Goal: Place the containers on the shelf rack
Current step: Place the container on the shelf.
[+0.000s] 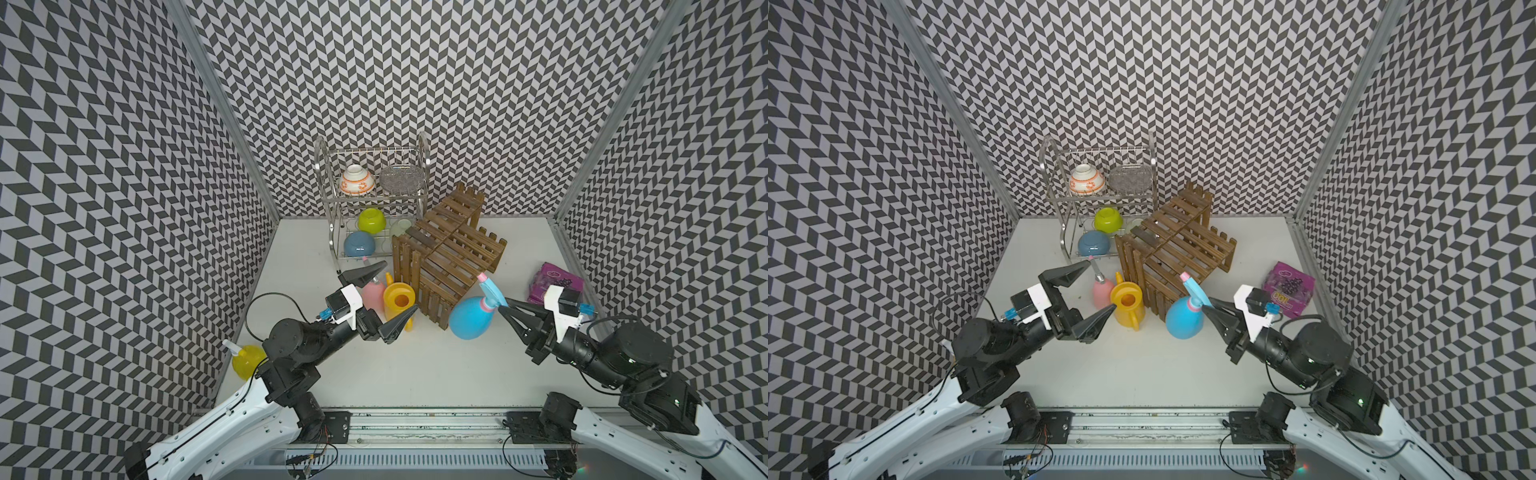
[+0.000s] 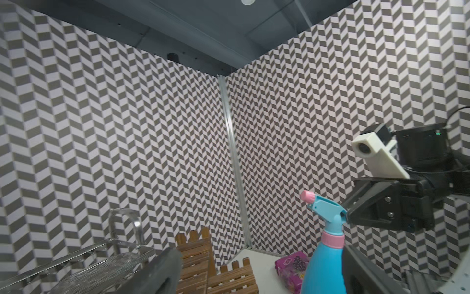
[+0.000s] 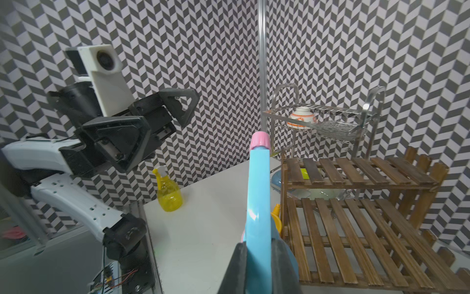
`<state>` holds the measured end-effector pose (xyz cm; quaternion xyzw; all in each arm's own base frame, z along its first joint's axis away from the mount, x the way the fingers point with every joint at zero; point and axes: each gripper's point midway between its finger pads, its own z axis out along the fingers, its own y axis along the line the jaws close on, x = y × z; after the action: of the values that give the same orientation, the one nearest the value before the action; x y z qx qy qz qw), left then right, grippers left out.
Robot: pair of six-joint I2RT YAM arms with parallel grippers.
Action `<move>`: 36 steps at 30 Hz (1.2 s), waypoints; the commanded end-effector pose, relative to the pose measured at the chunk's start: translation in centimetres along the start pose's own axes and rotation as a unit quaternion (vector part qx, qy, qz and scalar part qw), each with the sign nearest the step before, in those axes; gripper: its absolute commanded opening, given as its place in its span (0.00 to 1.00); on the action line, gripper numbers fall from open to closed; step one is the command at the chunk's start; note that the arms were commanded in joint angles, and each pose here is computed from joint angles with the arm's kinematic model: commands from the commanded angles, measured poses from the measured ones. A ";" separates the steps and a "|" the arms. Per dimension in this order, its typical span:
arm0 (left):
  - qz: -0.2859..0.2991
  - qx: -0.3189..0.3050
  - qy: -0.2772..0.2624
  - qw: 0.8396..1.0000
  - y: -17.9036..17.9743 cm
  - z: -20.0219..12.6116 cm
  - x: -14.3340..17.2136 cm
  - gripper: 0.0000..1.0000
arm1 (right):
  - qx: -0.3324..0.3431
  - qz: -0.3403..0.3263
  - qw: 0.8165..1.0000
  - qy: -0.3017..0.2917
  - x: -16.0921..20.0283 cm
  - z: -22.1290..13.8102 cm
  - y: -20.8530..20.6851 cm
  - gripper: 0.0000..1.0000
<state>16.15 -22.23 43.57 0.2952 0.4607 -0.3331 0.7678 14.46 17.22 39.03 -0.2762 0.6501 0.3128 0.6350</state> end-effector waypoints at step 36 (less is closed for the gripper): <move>-0.071 -0.127 0.091 0.985 3.6 -5.6 5.0 1.00 | 0.185 -0.015 0.982 -0.017 -15.2 14.7 -16.4 0.00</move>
<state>17.67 -17.26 38.38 0.1906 0.5762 -0.3057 0.7337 36.68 15.25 51.29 -0.1286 0.7071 0.1384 0.6814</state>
